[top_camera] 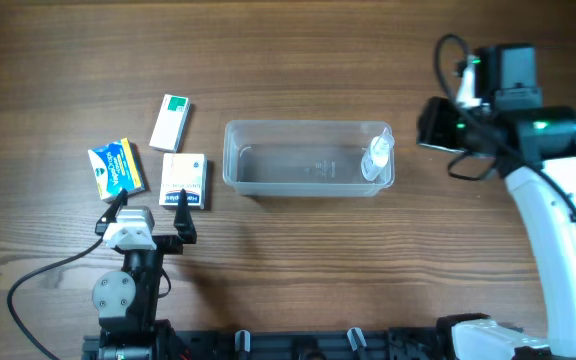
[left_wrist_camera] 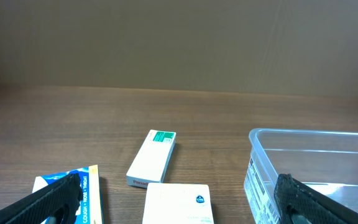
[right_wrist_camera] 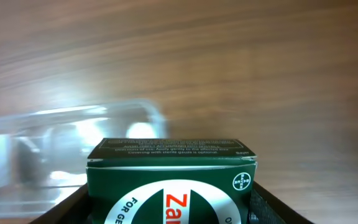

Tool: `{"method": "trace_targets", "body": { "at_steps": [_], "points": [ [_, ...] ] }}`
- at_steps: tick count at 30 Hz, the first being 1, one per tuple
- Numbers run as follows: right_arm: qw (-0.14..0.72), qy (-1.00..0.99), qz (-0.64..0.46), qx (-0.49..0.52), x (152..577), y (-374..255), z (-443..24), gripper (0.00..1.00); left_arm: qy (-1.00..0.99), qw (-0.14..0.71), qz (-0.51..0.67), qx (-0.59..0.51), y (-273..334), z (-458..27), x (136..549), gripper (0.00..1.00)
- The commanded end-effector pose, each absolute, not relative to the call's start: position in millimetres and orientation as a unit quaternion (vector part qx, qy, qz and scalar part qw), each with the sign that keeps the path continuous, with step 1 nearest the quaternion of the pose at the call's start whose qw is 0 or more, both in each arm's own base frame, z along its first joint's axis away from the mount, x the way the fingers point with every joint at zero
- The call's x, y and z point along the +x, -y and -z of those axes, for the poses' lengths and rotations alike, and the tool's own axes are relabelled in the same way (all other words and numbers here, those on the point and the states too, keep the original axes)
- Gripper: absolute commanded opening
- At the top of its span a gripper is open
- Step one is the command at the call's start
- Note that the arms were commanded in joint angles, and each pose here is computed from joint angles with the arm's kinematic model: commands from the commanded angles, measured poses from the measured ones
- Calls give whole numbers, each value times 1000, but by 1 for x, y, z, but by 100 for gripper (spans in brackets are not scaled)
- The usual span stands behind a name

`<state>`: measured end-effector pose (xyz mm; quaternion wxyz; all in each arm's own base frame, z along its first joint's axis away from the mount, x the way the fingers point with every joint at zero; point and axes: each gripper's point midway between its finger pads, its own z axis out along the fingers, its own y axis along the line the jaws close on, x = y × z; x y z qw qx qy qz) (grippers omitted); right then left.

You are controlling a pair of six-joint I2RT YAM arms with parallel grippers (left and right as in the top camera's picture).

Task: Pack container
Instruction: 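Lift the Zam-Buk box and carry it over the container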

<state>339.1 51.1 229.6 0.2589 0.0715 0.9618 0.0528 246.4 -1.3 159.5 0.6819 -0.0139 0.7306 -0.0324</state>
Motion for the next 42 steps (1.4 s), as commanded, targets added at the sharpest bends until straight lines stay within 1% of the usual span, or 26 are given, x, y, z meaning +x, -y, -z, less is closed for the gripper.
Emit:
{"method": "trace_targets", "body": {
  "at_steps": [1,7,11,14,20,27,33,42],
  "points": [
    [284,-951,-102,70,342,-95,-247,45,-731,681,32,-4,3,-158,246,100],
    [274,-952,-133,41,342,-150,-238,45,-731,681,32,-4,3,-158,246,100],
    [250,-959,-132,6,342,-183,-215,45,-731,681,32,-4,3,-158,246,100],
    [234,-967,-102,-8,344,-192,-192,45,-731,681,32,-4,3,-158,246,100],
    [201,-978,-51,-23,348,-198,-151,45,-731,681,32,-4,3,-158,246,100],
    [173,-984,-25,-25,350,-197,-124,46,-731,681,32,-4,3,-158,246,100],
    [157,-987,-11,-24,351,-195,-106,46,-731,681,32,-4,3,-158,246,100],
    [148,-989,21,-23,352,-187,-93,46,-731,681,32,-4,3,-158,246,100]
  ]
}}
